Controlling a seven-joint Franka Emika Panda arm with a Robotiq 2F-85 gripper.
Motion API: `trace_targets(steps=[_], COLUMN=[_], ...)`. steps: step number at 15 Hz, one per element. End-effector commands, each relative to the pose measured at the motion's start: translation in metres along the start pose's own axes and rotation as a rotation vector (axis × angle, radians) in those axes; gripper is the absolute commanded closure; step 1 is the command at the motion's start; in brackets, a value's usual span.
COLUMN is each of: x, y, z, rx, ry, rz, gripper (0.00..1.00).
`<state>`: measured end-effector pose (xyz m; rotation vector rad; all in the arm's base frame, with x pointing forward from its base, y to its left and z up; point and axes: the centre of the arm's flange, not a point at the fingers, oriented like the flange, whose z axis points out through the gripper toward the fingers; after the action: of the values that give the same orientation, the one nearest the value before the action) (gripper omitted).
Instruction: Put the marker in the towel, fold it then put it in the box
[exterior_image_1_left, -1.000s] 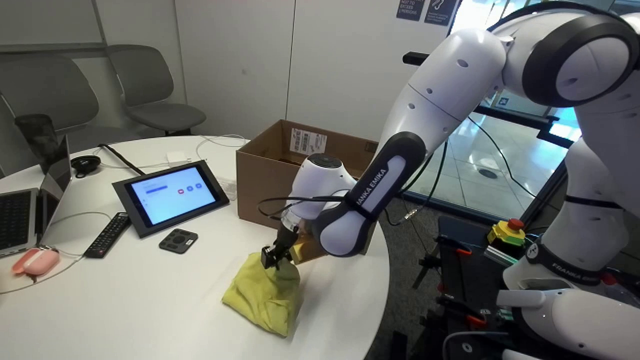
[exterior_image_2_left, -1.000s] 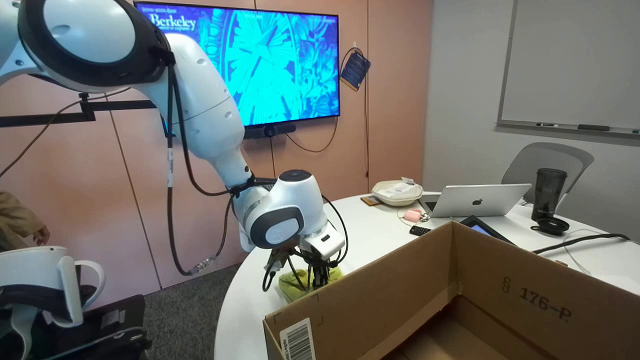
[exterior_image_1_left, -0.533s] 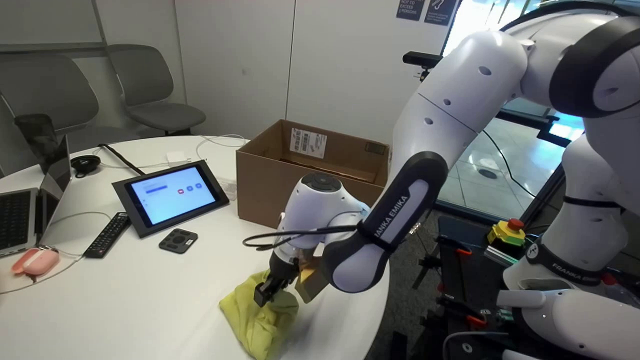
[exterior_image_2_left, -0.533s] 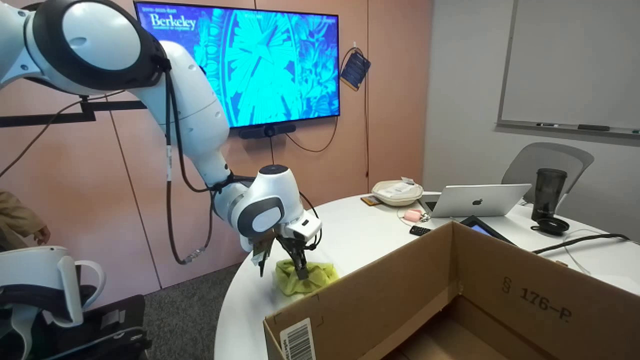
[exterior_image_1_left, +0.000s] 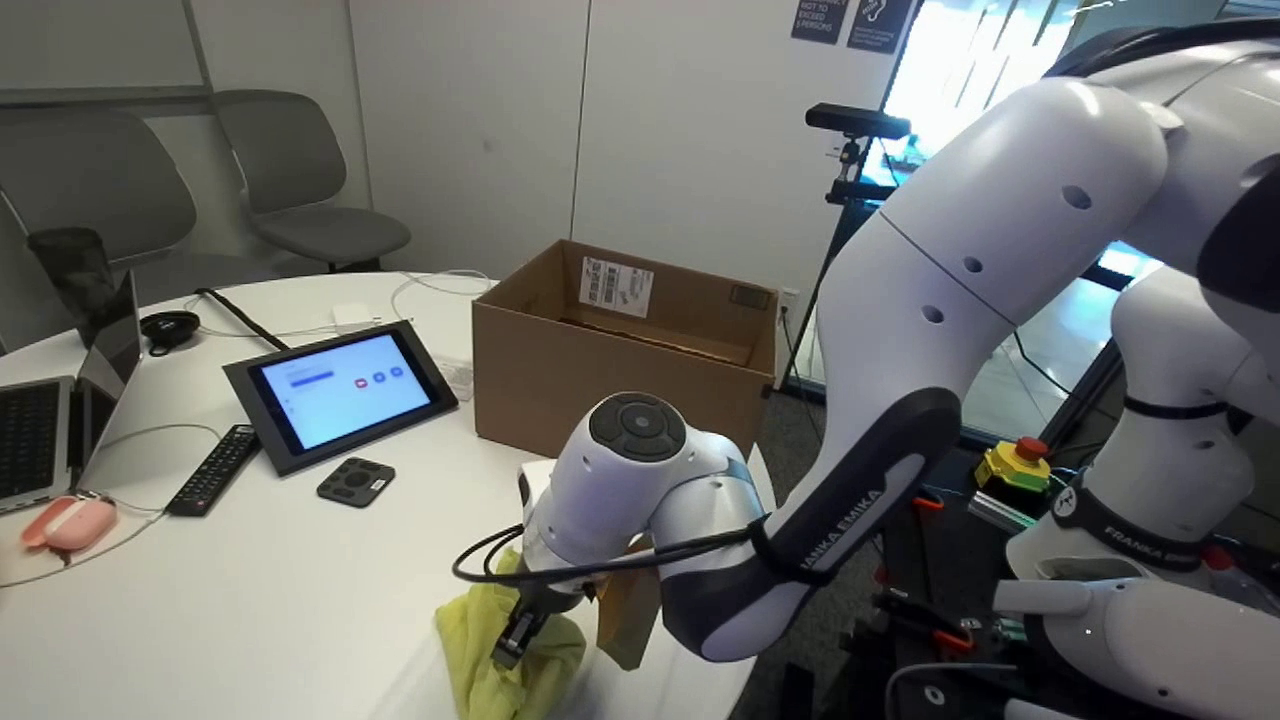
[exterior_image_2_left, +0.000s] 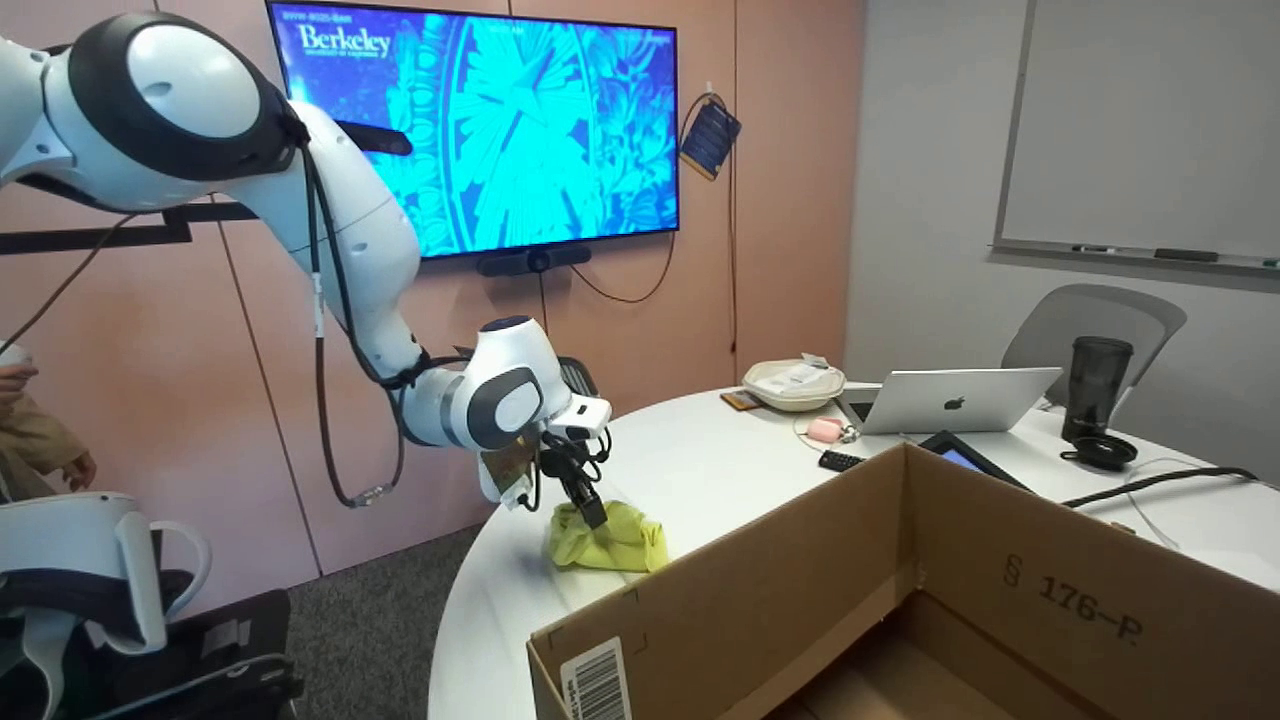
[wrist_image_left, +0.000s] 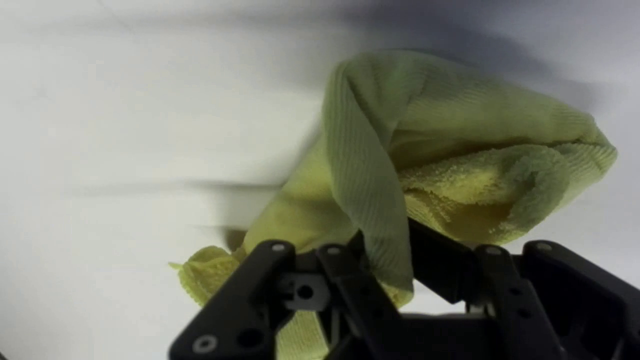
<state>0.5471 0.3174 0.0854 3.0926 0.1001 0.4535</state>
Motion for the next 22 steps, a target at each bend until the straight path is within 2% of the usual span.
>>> trace_targets(steps=[1,5,8,11,12,13,17,21,22], x=[0.014,0.007,-0.002,0.001,0.004,0.007,0.015,0.023,0.025], y=[-0.03,-0.054,-0.066,-0.069,-0.068,-0.068,-0.061,-0.057,-0.057], z=[0.014,0.041,0.061,0.063,0.06,0.058,0.043,0.018,0.012], rx=[-0.02,0.016,-0.015,-0.025,-0.02,-0.018,0.046,0.122,0.143], ry=[0.049,0.011,-0.015,-0.024,-0.032,-0.04,-0.086,-0.089,-0.086], rz=[-0.138,-0.322,-0.467,-0.542,-0.55,-0.557,-0.58,-0.599,-0.602], gripper=[0.98,0.98,0.98,0.96,0.7,0.7,0.39,0.06,0.01])
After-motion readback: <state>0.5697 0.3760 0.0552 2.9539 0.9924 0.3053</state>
